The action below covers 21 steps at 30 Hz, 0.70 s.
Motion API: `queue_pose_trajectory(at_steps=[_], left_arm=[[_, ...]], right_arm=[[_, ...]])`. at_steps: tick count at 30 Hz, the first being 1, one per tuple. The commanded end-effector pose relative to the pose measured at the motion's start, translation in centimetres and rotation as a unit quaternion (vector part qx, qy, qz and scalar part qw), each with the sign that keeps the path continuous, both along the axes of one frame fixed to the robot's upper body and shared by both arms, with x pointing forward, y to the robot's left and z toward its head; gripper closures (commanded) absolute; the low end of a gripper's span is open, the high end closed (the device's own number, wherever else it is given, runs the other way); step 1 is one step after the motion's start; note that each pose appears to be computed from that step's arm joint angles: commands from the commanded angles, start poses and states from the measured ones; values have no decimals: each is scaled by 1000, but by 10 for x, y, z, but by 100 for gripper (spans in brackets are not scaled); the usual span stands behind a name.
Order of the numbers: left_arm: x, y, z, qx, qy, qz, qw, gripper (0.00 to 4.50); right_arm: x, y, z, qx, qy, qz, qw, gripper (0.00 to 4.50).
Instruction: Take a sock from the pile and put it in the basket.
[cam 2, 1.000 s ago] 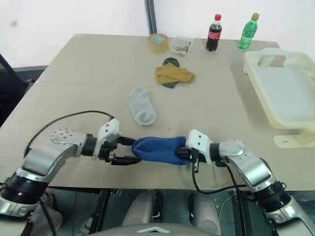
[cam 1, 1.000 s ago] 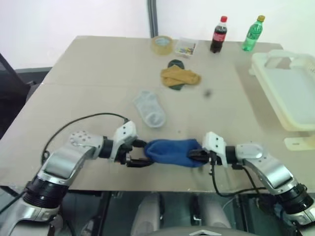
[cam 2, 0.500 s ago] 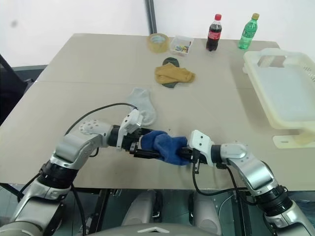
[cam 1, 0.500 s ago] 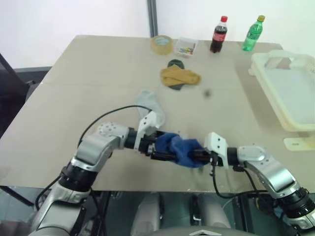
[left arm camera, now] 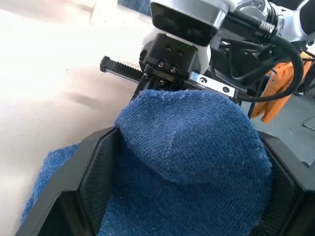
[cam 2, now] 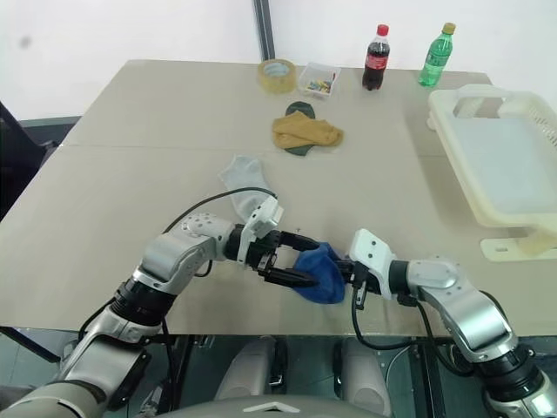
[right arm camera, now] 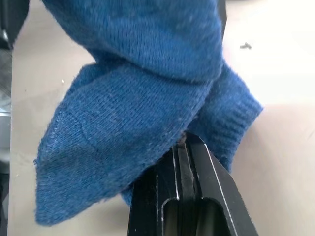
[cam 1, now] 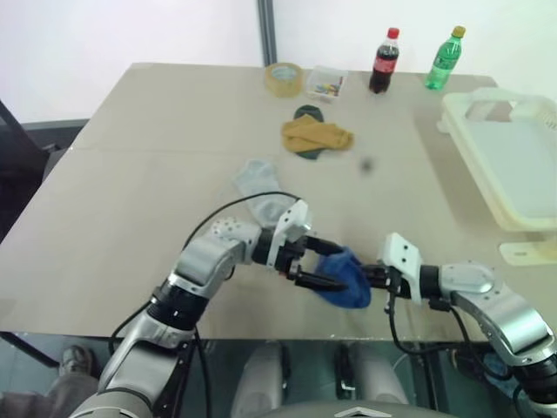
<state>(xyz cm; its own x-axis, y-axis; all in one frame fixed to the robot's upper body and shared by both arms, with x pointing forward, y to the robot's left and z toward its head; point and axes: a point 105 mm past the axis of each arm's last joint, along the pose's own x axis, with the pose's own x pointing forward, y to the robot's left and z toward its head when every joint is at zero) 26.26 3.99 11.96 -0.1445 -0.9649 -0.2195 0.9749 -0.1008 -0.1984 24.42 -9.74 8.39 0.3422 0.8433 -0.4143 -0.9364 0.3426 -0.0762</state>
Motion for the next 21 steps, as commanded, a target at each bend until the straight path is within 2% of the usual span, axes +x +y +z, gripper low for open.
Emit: queue_pose_trajectory(at_steps=[1,10,16,21], left_arm=[[5,0,6,-4,-12,8,1000,61],[5,40,10,25,-18,54,998,61],[-7,58,9,52,-7,49,997,61],[-18,61,7,63,15,37,997,61]], right_arm=[[-1,-1,17,13,-22,2,1000,449],[-8,10,37,62,-14,38,997,449],[-20,19,44,80,15,90,993,449],[-13,27,44,103,36,107,988,449]])
